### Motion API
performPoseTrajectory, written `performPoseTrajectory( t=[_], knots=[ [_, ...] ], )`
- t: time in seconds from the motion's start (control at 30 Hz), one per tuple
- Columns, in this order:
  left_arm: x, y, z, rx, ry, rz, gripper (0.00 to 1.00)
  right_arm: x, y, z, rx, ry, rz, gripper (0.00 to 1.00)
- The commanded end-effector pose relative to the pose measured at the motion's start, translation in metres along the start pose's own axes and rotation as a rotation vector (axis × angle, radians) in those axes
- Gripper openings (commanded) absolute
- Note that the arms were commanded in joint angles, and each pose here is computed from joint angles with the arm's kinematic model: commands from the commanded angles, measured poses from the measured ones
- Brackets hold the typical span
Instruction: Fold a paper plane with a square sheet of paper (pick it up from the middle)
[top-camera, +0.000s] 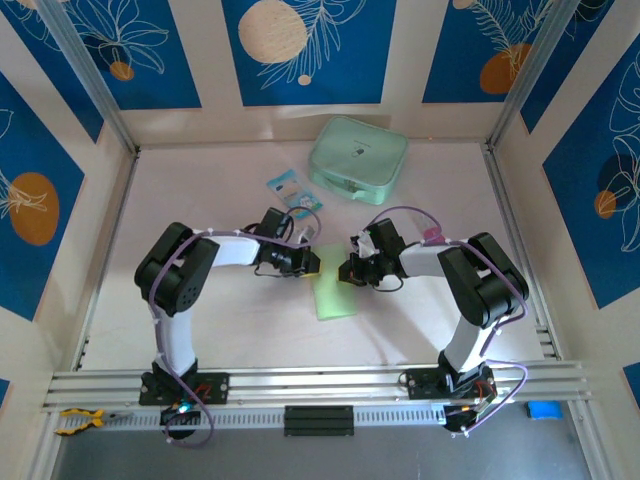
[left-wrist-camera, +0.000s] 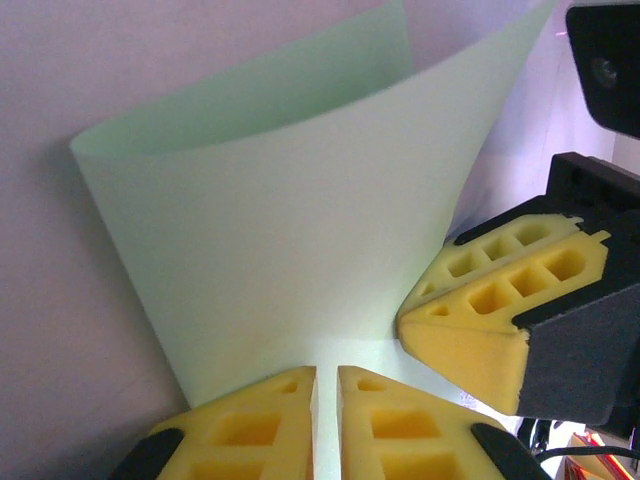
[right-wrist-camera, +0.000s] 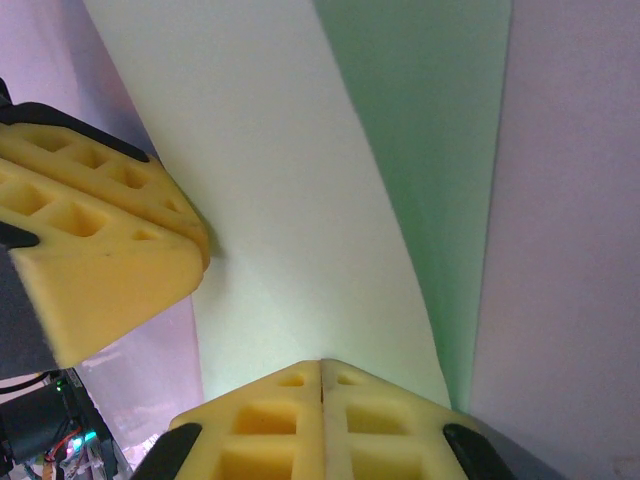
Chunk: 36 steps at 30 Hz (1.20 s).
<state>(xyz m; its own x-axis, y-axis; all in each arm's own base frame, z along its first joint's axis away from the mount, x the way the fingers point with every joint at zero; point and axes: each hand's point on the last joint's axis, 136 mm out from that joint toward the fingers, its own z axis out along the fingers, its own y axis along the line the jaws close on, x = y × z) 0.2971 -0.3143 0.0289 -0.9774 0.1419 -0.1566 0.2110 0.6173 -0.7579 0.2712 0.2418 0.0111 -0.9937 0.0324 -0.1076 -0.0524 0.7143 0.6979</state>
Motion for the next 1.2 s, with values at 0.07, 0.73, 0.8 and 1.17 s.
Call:
performPoseTrajectory(
  t=[0.07, 0.73, 0.8, 1.17],
  knots=[
    [-0.018, -0.006, -0.009, 0.017, -0.030, 0.019, 0.15, 0.050, -0.073, 0.000, 0.257, 0.119, 0.141, 0.00],
    [-0.034, -0.001, -0.019, -0.036, -0.047, 0.004, 0.15, 0.051, -0.073, -0.001, 0.259, 0.115, 0.142, 0.00],
    [-0.039, -0.005, -0.015, -0.005, -0.045, 0.015, 0.15, 0.052, -0.073, -0.001, 0.257, 0.116, 0.142, 0.00],
    [-0.034, 0.040, -0.001, -0.073, -0.031, -0.048, 0.14, 0.051, -0.073, -0.001, 0.254, 0.112, 0.142, 0.00]
  ],
)
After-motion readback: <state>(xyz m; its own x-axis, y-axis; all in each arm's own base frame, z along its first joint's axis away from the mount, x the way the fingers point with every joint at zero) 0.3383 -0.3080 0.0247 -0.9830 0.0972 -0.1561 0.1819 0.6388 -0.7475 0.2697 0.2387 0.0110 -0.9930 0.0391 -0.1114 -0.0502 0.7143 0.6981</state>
